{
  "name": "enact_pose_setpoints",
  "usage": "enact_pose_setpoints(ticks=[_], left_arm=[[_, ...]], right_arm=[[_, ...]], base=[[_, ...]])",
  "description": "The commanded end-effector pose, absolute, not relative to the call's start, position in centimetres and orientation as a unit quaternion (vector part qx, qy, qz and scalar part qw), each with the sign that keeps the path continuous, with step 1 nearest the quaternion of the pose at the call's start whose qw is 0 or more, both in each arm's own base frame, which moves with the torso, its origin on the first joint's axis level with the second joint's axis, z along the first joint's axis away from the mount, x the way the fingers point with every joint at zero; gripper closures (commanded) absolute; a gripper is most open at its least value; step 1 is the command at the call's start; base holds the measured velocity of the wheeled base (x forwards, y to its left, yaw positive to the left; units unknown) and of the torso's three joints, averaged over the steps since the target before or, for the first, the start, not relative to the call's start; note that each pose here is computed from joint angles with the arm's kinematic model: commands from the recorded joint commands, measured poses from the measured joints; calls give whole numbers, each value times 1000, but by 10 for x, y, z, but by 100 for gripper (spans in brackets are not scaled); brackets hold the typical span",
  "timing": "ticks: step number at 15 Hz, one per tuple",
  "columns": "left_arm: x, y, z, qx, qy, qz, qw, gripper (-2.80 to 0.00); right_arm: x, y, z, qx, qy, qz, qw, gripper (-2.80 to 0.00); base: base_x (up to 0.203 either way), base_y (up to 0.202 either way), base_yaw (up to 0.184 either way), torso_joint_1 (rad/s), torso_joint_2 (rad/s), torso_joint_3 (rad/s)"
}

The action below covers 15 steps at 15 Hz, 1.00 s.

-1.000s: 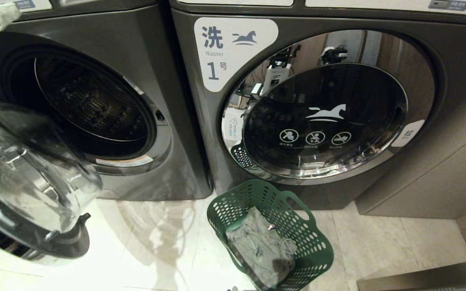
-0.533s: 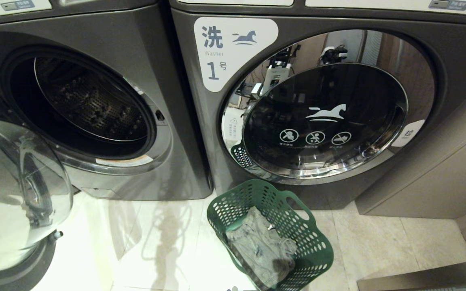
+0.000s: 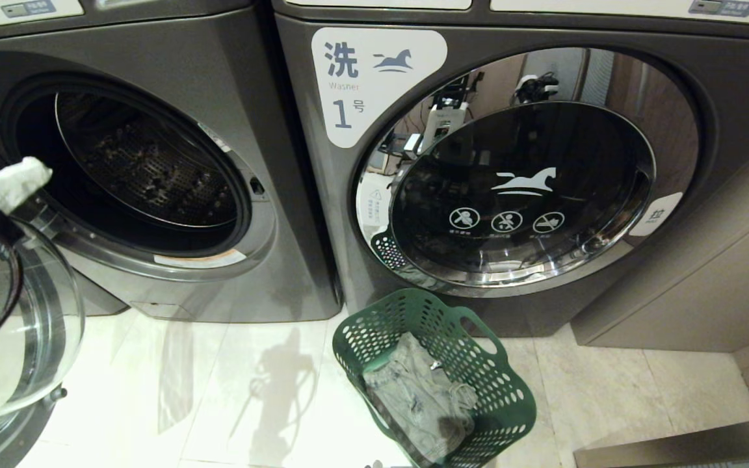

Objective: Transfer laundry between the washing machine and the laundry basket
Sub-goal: Open the lid of the washing machine

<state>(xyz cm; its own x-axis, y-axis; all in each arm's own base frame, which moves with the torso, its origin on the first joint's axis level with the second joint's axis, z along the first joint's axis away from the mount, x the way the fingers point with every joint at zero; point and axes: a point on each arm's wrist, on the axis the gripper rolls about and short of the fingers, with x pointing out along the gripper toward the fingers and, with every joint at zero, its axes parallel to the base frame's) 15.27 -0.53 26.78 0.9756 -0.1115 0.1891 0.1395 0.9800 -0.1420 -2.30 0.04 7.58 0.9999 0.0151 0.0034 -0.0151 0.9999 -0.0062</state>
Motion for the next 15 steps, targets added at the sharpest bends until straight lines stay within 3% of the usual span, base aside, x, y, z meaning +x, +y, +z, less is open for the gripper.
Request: enact_pose_setpoints(ticks=[1, 5, 10, 15], left_arm=[[115, -8, 245, -67, -91, -78, 990, 0], [67, -7, 149, -11, -2, -83, 996, 0], [59, -9, 121, 72, 80, -160, 981, 0], [95, 4, 129, 135, 125, 42, 982, 0]], right_arm=[[-23, 0, 76, -3, -2, 8, 1000, 0], [-23, 0, 76, -3, -2, 8, 1000, 0], [-23, 0, 76, -3, -2, 8, 1000, 0], [-23, 0, 76, -3, -2, 8, 1000, 0]], base=[[0, 0, 0, 0, 0, 0], [0, 0, 0, 0, 0, 0], [0, 0, 0, 0, 0, 0], [0, 0, 0, 0, 0, 0]])
